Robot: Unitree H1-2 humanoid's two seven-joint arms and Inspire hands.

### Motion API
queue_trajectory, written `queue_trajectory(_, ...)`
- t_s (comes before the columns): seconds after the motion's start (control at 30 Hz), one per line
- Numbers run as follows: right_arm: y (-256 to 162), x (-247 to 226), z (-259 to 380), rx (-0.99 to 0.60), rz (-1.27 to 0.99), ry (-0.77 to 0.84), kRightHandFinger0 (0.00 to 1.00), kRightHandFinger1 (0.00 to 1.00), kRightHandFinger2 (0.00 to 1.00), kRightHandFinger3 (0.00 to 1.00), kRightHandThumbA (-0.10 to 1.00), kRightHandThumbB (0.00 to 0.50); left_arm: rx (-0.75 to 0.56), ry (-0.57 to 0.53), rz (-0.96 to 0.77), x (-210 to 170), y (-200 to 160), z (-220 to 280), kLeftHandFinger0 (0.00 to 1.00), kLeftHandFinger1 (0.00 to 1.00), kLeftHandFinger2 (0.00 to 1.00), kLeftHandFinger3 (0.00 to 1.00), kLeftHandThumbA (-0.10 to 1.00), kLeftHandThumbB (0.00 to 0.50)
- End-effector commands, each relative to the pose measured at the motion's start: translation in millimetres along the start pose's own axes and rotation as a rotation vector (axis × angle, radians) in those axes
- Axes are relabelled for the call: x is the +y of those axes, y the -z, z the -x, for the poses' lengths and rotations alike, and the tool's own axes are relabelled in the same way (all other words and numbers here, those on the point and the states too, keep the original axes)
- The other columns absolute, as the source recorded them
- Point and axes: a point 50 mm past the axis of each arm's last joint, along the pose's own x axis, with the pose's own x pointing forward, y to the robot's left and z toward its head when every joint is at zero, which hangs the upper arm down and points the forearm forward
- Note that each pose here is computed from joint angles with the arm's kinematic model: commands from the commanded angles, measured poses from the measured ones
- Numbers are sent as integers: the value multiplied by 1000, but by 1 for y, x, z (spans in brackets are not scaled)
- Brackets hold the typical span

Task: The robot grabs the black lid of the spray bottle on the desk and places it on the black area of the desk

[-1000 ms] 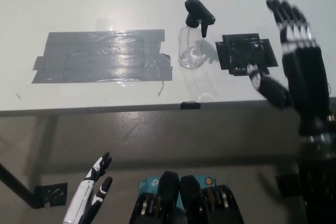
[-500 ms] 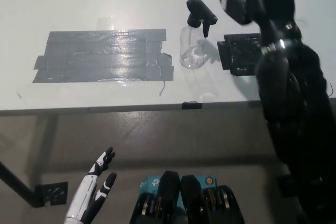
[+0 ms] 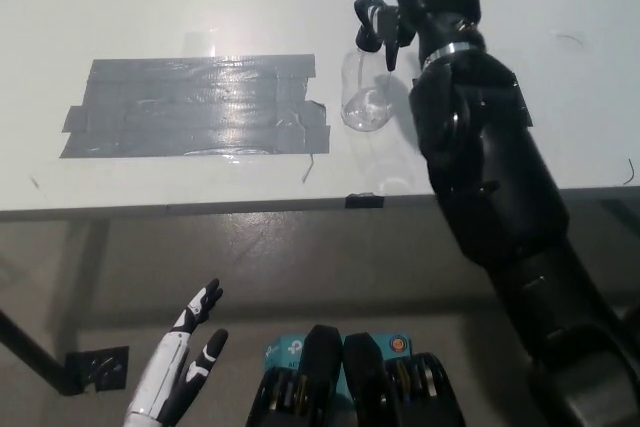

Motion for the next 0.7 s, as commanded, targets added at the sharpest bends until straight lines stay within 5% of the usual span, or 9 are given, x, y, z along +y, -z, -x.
queue_trajectory(0.0,-18,-10,-11,26,-40,65,1000,1000,1000,1000,842,437,-47,5,-22,3,-11,-2,1000,1000,1000,1000,1000,172)
queue_trajectory(0.67,-3,37,-27,127,6,-31,1000,1000,1000,1000,706,440,-55,14,-67,13,-12,-6,1000,1000,1000,1000,1000,171)
